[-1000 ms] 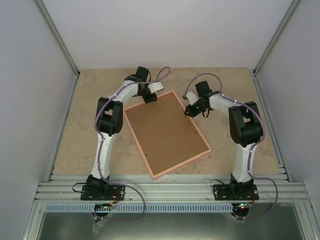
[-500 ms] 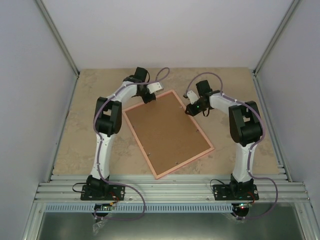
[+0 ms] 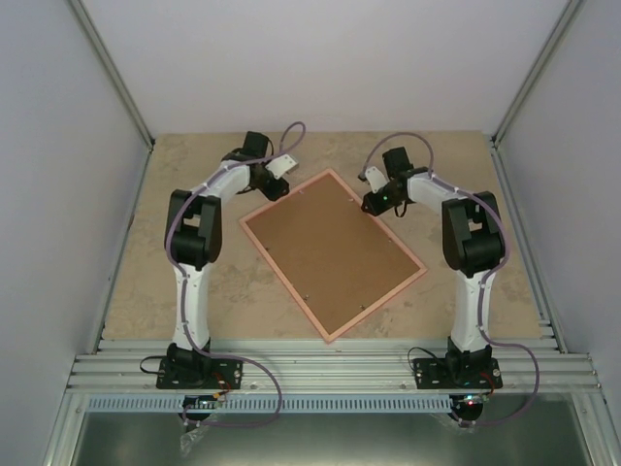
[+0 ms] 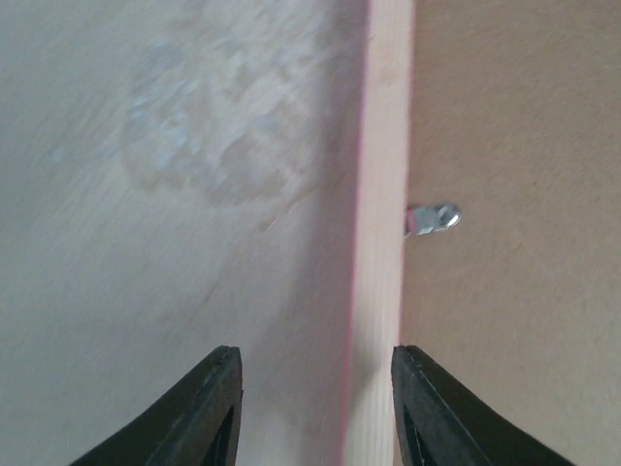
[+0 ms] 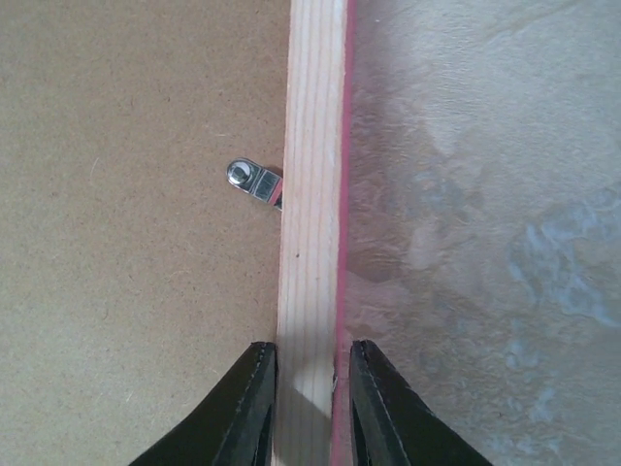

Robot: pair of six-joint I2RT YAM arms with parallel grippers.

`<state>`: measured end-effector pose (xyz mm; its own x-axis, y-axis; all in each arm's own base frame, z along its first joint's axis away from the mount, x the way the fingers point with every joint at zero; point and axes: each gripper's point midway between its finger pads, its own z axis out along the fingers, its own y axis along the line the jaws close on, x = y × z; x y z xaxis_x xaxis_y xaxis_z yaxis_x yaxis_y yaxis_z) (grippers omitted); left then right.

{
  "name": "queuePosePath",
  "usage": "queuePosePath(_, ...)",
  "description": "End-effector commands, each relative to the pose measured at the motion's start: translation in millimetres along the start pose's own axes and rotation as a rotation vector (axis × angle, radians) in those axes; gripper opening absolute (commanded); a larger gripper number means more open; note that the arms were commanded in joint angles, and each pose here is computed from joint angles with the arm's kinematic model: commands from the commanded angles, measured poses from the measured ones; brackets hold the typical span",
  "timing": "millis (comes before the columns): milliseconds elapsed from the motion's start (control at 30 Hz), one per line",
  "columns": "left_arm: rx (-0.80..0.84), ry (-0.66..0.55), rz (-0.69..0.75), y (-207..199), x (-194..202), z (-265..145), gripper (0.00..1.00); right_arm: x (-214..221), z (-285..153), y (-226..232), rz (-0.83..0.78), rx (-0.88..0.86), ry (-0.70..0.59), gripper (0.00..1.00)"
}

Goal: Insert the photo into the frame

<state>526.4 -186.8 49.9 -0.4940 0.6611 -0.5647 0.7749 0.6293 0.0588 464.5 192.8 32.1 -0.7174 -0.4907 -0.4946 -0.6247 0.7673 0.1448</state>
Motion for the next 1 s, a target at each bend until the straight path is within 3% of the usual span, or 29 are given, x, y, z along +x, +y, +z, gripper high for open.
queuePosePath(0, -0.057, -0.03, -0.016, 6.9, -7.1, -31.2, 0.48, -3.4, -6.5, -8.8, 0.02, 0.01, 0.004, 0.26)
queuePosePath(167, -0.046, -0.016, 0.007, -9.6, 9.0, -45.0, 0.54, -13.7, -19.8, -1.7, -0.005, -0.019, -0.057, 0.45)
queuePosePath(233, -0.06, -0.001, -0.001, -10.0, 17.3, -43.6, 0.55, -24.6, -20.5, -3.2, -0.024, -0.018, -0.092, 0.48)
queuePosePath(500, -0.075, 0.074, -0.076, 1.6, 36.0, -18.1, 0.55, -40.5, 2.8, -10.9, -0.027, -0.042, -0.105, 0.47)
queuePosePath(967, 0.002, 0.098, -0.135, 4.5, 35.2, 17.4, 0.47, -12.5, 29.2, -7.9, -0.006, -0.066, -0.037, 0.39)
